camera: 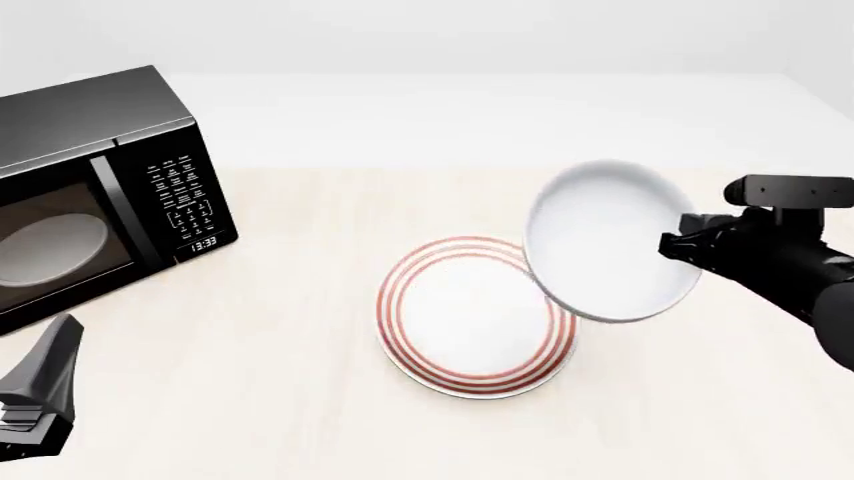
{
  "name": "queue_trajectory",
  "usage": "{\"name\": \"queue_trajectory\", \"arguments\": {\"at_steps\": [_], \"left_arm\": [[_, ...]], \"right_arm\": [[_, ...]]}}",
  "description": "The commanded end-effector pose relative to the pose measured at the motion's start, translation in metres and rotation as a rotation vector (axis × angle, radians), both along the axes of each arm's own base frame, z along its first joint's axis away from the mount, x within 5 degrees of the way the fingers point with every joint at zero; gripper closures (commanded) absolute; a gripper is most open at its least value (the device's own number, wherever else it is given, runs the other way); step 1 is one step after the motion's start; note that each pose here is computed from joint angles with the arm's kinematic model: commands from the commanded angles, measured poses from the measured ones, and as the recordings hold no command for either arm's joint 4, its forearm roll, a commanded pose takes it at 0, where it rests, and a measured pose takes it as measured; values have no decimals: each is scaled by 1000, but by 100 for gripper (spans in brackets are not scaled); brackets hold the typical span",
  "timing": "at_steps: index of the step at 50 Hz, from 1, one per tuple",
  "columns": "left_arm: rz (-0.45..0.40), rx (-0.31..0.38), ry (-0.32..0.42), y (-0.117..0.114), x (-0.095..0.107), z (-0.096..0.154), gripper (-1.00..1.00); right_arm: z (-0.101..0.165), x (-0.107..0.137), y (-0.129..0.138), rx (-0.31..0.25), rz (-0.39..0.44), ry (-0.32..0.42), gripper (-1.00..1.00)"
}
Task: Put the white bowl to the right of the plate.
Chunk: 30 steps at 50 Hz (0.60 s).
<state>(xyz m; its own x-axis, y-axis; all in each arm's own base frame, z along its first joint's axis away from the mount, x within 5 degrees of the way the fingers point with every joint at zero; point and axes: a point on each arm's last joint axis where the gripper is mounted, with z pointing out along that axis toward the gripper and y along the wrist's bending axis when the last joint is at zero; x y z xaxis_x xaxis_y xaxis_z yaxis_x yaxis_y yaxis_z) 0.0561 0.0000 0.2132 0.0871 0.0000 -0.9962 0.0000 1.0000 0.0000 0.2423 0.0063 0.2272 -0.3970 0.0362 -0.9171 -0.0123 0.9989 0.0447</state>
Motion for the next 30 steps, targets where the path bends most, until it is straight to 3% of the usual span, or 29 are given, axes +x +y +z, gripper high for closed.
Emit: {"name": "queue_trajectory", "arguments": {"at_steps": [1,22,30], "left_arm": [[0,0,0,0,0,0,-100],[0,0,0,0,0,0,-100],[0,0,0,0,0,0,-100]], "right_arm": [[-1,-10,-24,4,-107,-4,100],[-12,-28,-58,7,-269,13,100],[-30,-24,-71,2,-319,39,100]]}}
